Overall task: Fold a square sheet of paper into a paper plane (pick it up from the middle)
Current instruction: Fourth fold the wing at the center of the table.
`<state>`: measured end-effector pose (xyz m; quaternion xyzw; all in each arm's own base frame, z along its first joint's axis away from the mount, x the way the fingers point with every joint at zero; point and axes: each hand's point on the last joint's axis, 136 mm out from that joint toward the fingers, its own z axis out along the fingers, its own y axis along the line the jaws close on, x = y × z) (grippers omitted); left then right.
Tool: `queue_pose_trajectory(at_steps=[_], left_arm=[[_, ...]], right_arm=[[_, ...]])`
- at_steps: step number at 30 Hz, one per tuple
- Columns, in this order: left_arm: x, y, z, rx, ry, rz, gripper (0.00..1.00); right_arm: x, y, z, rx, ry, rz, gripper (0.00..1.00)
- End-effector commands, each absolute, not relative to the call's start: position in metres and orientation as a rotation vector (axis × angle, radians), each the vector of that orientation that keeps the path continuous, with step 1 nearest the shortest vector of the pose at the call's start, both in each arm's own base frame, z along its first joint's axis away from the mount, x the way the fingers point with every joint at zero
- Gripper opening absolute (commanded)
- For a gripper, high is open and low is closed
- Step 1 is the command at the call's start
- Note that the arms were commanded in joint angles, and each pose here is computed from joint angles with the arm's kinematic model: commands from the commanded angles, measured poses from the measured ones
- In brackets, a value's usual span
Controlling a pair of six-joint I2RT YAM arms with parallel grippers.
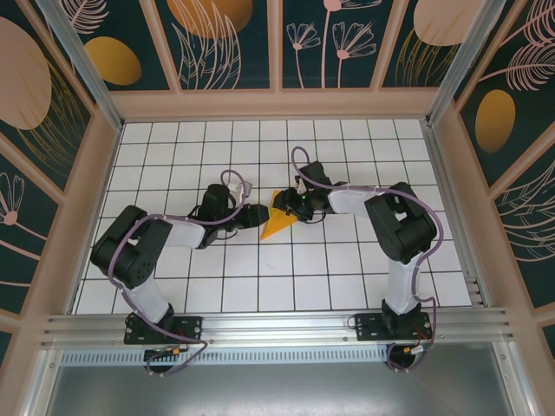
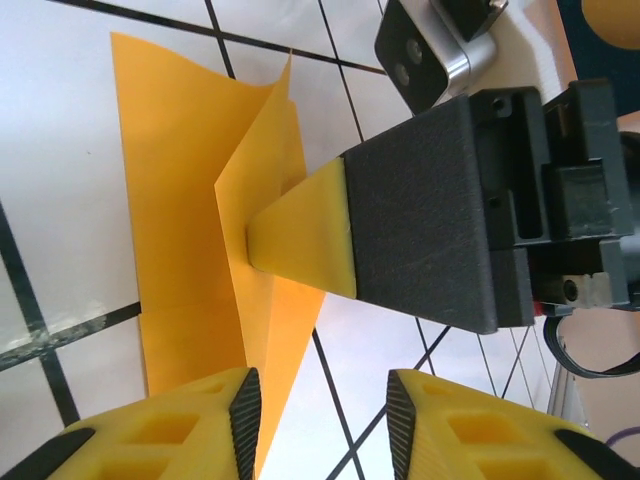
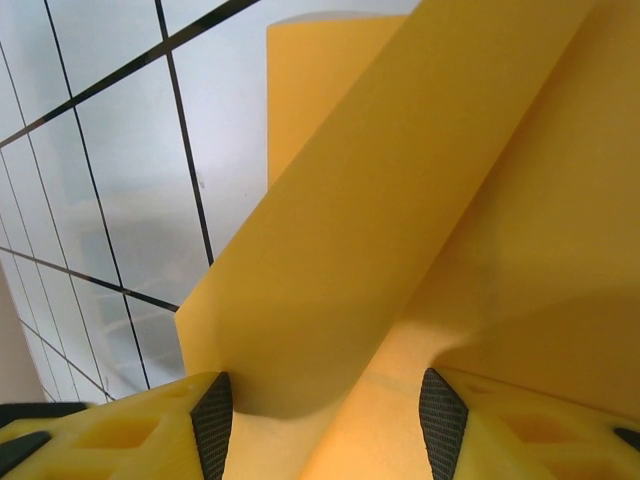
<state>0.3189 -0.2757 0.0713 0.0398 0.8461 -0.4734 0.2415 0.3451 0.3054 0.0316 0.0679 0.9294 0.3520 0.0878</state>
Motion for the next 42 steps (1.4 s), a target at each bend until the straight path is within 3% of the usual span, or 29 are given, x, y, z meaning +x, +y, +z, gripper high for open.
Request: queue_pose_trajectory(at_steps=[1,17,42], left_arm=[[0.318,-0.268,0.070,0.102,2.326,-1.243,0.36],[0.312,-0.287,0.060,0.134,2.393,-1.269,0.23],[0.326,-0.284,0.025,0.049,2.518,-1.128,0.17]], right_arm=[[0.330,0.274,-0.012,0.340,2.915,0.798,0.56],[0.322,0.264,-0.028,0.447,2.989,0.661,0.53],[0.322,0.265,-0.021,0.371,2.969,0.684,0.54]])
